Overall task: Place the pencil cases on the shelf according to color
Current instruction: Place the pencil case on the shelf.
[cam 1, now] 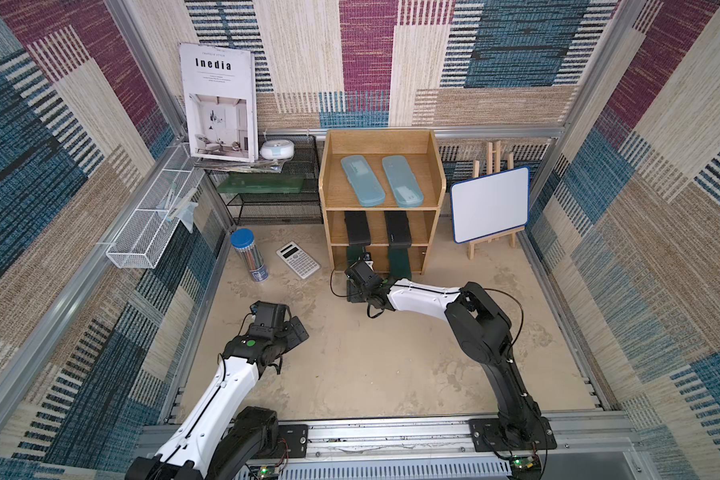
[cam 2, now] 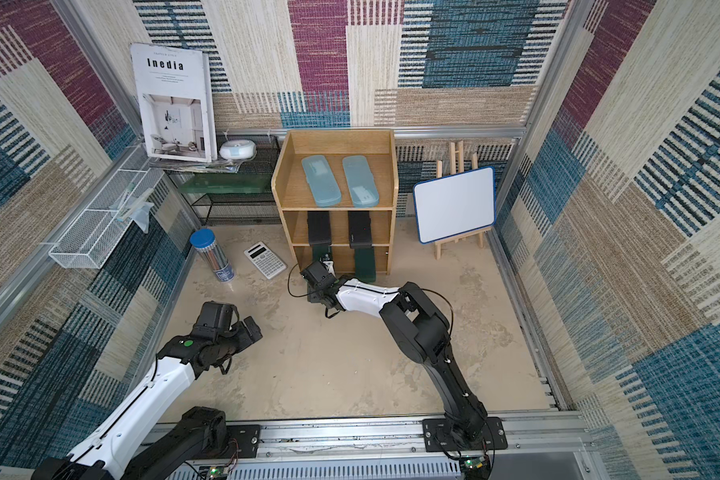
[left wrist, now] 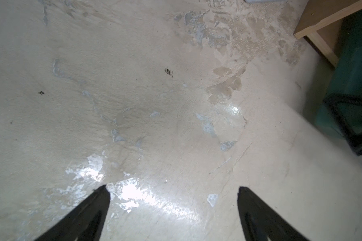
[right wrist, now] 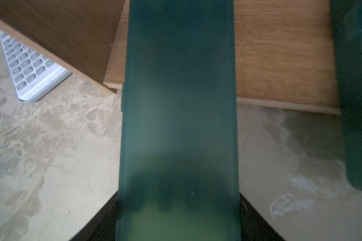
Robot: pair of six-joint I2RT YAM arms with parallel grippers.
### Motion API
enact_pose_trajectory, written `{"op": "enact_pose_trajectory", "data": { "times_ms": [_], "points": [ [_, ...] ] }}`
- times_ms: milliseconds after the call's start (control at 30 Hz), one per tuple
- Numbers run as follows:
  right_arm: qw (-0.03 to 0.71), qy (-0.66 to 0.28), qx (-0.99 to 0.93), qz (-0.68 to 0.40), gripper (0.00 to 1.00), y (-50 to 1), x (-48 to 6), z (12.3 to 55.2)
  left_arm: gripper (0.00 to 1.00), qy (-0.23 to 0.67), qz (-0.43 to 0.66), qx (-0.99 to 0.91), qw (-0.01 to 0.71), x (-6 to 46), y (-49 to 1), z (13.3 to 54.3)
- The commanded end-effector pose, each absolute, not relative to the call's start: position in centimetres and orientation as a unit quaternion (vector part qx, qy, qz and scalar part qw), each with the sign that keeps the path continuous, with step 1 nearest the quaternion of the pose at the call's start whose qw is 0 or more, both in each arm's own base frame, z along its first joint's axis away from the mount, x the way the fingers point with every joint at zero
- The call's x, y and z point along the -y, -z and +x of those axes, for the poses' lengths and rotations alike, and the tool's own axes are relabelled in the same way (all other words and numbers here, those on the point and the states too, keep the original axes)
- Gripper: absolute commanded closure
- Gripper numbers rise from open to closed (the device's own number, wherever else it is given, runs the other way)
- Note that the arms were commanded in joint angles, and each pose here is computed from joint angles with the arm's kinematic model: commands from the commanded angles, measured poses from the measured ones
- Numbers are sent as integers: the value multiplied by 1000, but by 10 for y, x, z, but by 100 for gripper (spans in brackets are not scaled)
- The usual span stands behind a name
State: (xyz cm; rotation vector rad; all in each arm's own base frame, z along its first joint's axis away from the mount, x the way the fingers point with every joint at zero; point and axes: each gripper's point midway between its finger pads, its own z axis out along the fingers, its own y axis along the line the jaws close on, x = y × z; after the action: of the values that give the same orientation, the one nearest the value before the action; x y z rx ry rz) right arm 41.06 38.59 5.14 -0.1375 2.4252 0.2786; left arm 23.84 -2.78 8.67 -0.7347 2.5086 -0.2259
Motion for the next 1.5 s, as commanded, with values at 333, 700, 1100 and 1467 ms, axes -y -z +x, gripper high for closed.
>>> {"op": "enact_pose_trajectory", "data": {
  "times_ms": [333,700,1100,1467],
  "points": [
    [352,-137,-925,-46,7,-91,-383,400,1,100,-250,-929,253,36,-82,246],
    [331,-115,-935,-62,44,-69,-358,353,1,112,-240,-929,258,40,-89,244],
    [332,-104,-934,-88,58,-36,-375,375,1,129,-234,-929,256,47,-82,244],
    [363,-124,-920,-79,56,-60,-391,413,1,123,-228,-931,256,46,-82,244]
  ]
}}
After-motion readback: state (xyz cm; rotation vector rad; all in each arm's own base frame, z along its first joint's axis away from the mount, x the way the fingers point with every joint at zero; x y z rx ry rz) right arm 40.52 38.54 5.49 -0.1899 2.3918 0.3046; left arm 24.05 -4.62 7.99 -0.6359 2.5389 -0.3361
